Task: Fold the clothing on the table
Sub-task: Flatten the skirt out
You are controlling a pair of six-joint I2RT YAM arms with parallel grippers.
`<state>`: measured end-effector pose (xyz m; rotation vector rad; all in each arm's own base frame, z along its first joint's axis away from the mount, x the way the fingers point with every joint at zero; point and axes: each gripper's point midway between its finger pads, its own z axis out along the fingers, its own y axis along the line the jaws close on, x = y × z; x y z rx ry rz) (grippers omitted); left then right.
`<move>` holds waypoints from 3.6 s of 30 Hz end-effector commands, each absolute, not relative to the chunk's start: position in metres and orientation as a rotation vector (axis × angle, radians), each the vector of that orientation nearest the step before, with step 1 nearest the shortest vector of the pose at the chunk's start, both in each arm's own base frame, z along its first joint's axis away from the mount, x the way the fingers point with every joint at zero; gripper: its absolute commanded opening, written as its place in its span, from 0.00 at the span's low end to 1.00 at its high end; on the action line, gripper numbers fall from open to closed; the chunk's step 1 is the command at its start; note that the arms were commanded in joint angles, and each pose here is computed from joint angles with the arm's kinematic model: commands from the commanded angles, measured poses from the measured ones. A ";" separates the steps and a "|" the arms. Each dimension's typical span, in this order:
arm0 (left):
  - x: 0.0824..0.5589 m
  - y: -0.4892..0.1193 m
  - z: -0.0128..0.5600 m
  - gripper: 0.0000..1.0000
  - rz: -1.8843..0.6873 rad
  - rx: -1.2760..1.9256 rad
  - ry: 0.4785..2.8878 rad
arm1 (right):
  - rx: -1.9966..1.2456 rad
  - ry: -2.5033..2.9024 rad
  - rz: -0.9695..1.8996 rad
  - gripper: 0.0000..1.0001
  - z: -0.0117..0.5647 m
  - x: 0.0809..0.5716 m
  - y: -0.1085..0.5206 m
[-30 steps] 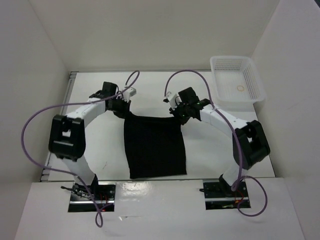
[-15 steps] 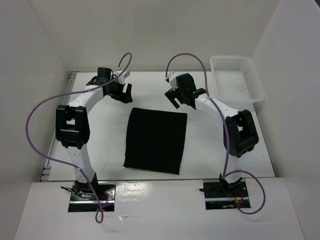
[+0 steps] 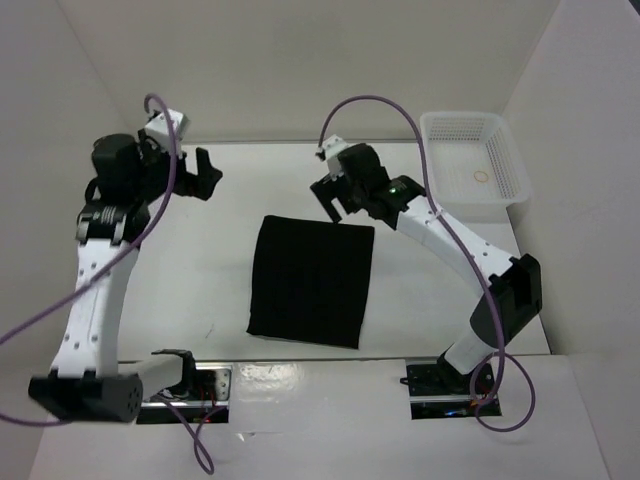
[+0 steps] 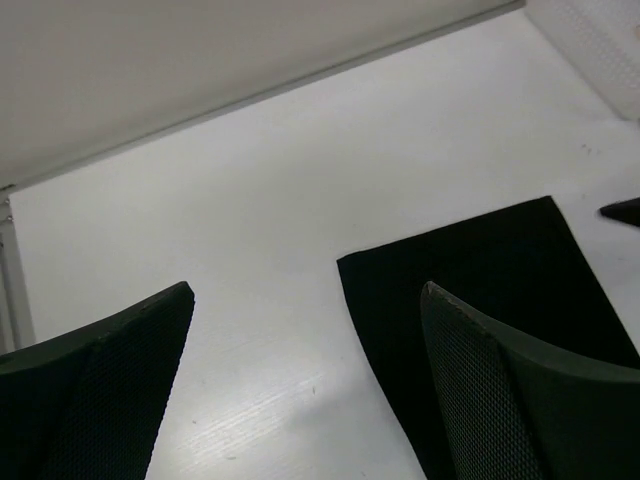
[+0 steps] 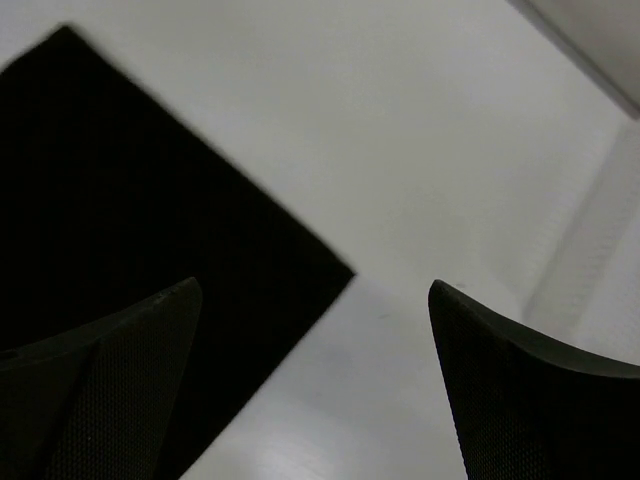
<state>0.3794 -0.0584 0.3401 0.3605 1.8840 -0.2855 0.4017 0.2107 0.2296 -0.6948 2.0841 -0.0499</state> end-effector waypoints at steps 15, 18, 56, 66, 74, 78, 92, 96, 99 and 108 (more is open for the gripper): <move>0.289 -0.044 0.237 1.00 -0.250 0.305 2.115 | -1.135 2.767 0.337 0.98 0.036 0.260 0.252; 0.295 -0.038 0.220 1.00 -0.227 0.271 2.179 | -1.123 2.772 0.339 0.98 0.031 0.261 0.253; 0.301 -0.017 0.221 1.00 -0.105 0.172 2.199 | -0.871 2.452 0.003 0.99 0.088 0.367 0.246; 0.323 -0.001 0.229 1.00 -0.065 -0.009 2.208 | -0.275 2.175 0.308 0.99 0.257 0.396 0.099; 0.349 -0.027 0.247 1.00 -0.297 0.034 2.173 | -0.134 2.114 0.371 0.99 0.256 0.379 0.042; 0.358 -0.019 0.244 1.00 -0.314 -0.003 2.115 | -0.124 2.112 0.336 0.99 0.246 0.377 0.035; 0.353 -0.017 0.212 1.00 -0.328 0.032 2.175 | -0.143 2.210 0.320 0.99 0.209 0.383 0.031; 0.384 -0.002 0.158 1.00 -0.228 -0.014 2.392 | -0.207 2.302 0.123 0.99 0.188 0.391 0.048; 0.399 0.003 0.115 1.00 -0.155 -0.005 2.572 | -0.278 2.428 0.111 0.99 0.145 0.401 0.067; 0.441 -0.064 0.097 1.00 -0.379 0.229 2.572 | -0.387 2.445 0.137 0.99 0.131 0.435 0.092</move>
